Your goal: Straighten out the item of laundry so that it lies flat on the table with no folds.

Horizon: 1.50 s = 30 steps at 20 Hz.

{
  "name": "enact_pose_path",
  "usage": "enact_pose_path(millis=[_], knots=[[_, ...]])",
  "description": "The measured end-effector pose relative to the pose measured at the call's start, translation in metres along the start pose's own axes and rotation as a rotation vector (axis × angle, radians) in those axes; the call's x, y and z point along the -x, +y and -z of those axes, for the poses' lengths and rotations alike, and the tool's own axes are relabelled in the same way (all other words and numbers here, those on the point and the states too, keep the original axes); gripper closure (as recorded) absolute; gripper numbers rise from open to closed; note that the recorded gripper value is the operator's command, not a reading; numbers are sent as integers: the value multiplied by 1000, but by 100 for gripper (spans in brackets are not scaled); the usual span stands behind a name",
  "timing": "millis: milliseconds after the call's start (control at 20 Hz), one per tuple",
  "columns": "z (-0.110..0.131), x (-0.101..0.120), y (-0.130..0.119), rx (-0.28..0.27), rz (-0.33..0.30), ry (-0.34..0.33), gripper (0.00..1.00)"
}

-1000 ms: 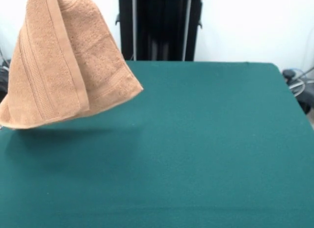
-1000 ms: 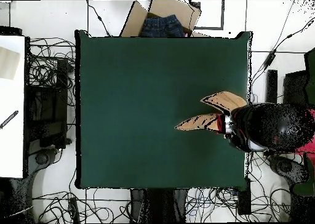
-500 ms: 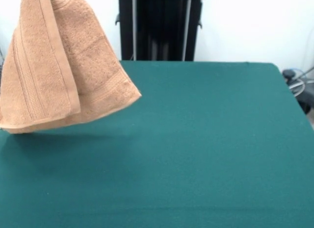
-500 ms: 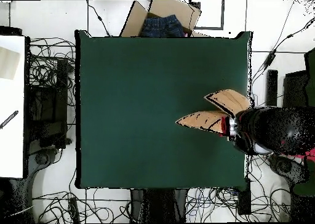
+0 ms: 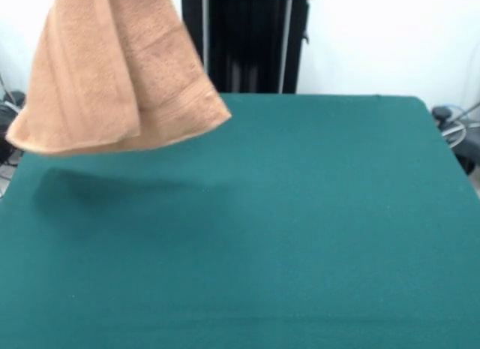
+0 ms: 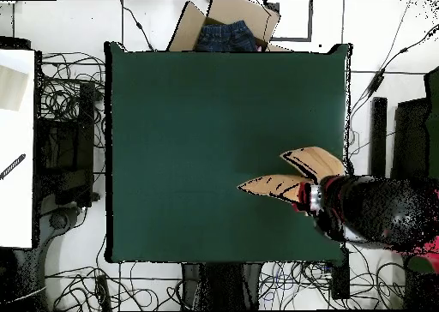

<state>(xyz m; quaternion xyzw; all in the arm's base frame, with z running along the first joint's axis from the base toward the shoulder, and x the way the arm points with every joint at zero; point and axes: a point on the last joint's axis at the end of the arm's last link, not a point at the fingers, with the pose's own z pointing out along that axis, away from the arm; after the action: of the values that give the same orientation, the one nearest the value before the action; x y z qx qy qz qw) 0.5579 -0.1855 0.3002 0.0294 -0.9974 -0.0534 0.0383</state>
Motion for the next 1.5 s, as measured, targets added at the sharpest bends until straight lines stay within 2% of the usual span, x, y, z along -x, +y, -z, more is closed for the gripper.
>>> enact_pose_path(millis=[50,150,250,300,350,450,650,800,1000,1250,1400,1500], knots=[[1,0,4,-4,3,-1,100],[11,2,38,-37,41,0,100],[17,8,58,-60,73,-5,100],[23,17,87,-83,121,-12,100],[25,21,101,-91,142,-16,100],[28,30,126,-102,177,-24,100],[34,51,192,-115,262,-55,100],[37,63,232,-118,279,-77,100],[35,80,259,-113,257,-100,100],[23,98,271,-115,209,-109,100],[11,110,275,-115,176,-106,100],[-6,122,279,-112,141,-95,100]])
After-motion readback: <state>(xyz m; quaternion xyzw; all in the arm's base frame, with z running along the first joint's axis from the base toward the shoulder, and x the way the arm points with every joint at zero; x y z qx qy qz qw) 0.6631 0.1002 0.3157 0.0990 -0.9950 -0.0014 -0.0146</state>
